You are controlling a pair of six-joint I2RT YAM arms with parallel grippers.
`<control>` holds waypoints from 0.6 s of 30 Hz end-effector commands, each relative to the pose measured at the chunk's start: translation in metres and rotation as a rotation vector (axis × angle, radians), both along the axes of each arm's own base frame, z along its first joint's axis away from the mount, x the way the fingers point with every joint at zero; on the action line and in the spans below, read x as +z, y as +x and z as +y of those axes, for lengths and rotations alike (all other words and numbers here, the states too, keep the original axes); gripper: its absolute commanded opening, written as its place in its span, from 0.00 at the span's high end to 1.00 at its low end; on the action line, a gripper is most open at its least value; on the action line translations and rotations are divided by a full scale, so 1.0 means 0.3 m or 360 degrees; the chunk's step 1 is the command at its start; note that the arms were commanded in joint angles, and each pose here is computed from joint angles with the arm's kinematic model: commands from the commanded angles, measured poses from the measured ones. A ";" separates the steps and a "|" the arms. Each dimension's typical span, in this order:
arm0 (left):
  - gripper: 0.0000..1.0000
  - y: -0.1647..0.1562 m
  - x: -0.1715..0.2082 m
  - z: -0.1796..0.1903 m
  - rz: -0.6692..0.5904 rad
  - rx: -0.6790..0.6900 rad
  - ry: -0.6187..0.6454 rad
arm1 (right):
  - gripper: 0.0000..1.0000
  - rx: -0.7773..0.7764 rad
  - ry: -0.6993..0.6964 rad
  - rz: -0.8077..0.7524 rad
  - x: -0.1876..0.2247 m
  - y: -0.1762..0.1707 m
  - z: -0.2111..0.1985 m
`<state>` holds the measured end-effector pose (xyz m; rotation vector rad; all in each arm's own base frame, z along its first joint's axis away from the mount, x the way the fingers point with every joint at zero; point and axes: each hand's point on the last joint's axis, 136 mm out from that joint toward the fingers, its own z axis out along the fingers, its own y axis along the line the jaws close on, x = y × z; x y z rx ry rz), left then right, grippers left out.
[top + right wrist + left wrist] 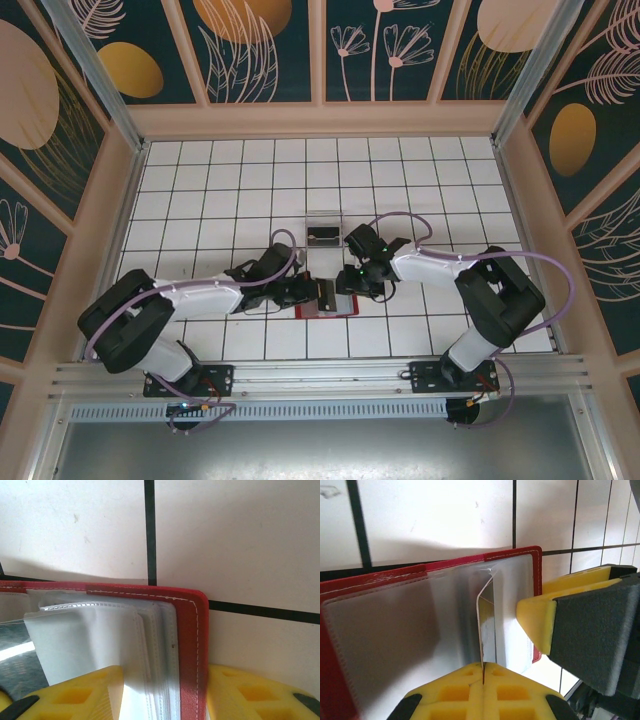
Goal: Take the credit cards out of the card holder
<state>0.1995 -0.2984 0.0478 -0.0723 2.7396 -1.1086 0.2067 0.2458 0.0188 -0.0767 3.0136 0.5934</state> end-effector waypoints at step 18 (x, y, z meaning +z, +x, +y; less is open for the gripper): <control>1.00 0.034 0.160 0.104 -0.0445 -0.0438 0.0506 | 0.52 0.0004 -0.0086 -0.0011 -0.008 -0.007 -0.030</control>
